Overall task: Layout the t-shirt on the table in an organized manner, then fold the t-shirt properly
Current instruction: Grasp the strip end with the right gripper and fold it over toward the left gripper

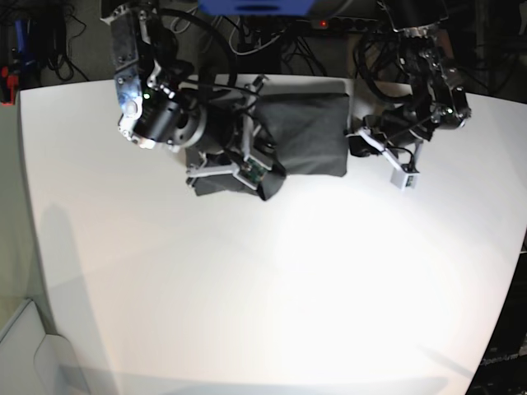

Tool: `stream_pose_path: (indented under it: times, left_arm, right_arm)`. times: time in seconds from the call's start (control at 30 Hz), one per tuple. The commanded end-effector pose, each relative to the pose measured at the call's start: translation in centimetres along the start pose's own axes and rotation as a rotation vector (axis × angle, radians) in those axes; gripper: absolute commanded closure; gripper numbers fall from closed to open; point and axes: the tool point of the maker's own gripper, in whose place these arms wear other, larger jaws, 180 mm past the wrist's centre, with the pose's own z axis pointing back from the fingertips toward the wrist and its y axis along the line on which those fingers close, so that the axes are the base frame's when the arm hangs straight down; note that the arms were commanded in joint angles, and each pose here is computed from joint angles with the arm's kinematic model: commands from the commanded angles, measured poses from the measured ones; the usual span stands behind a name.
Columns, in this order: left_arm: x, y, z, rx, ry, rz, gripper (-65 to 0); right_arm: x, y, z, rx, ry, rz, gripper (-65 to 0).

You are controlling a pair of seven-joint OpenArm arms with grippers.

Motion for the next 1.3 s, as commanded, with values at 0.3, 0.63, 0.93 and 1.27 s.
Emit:
stream_pose_path:
  times: [0.3,0.63,0.93,1.27]
  left_arm:
    - [0.8,0.2,0.2,0.009,-0.014,-0.011,-0.3]
    - [0.8,0.2,0.2,0.010,-0.015,-0.010,-0.3]
    - [0.7,0.2,0.2,0.007,-0.013,-0.007,-0.3]
    - [0.7,0.2,0.3,0.007,-0.016,-0.007,-0.3]
  right_arm:
    - [3.0,1.5,-1.8,0.072,-0.058,0.041,0.0]
    - [3.3,3.2,-4.1,0.149,-0.034,0.028,0.0]
    - [4.7,3.8,-4.5,0.167,-0.058,0.033,0.0]
    - [4.6,5.3,-5.1,0.210,-0.042,0.063,-24.2]
